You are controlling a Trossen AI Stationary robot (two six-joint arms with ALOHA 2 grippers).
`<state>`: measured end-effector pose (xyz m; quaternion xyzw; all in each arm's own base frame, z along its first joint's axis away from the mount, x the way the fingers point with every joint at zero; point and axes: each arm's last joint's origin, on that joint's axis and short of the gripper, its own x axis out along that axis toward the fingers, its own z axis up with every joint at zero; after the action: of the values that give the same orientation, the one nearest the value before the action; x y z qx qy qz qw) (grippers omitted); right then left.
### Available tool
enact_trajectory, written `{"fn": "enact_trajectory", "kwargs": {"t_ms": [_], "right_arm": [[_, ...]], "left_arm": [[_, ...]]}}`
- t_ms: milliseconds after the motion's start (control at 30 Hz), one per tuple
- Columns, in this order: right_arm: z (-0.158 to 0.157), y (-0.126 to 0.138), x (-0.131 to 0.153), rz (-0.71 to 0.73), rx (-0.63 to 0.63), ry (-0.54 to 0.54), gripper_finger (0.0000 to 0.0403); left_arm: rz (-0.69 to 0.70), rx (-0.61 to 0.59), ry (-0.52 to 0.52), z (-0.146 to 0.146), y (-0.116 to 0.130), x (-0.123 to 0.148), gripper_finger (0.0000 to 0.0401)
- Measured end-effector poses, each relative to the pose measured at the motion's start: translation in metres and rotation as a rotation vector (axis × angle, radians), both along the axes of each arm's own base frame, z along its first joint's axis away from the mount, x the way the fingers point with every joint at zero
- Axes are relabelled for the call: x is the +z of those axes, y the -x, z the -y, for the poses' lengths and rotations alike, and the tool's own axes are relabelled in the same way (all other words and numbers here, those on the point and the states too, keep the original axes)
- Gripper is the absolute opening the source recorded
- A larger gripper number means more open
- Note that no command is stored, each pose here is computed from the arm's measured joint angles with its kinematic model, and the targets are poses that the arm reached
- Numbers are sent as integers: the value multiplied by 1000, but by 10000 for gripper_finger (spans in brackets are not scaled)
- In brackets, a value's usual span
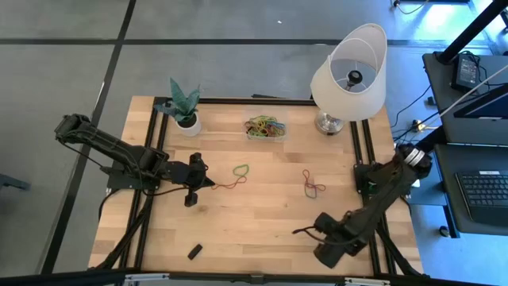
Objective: Pick and place rubber bands into bin
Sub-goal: Put the blue rubber band into the transparent bin
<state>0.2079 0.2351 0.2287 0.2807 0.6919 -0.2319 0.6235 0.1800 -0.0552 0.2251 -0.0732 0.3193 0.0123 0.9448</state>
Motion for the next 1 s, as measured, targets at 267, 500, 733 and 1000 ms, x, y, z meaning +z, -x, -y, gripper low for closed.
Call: {"fn": "enact_trajectory", "kwargs": {"t_ms": [267,500,733,1000], "right_arm": [[-11,25,36,-39,-56,83,7],[-18,40,37,3,-218,166,3],[-17,49,33,-27,-298,219,2],[-15,48,33,78,-298,280,2]], "left_arm": [[1,-15,-21,0,0,0,3],[2,-13,-22,0,0,0,1],[2,-14,-22,0,0,0,1],[2,-13,-22,0,0,0,2]]}}
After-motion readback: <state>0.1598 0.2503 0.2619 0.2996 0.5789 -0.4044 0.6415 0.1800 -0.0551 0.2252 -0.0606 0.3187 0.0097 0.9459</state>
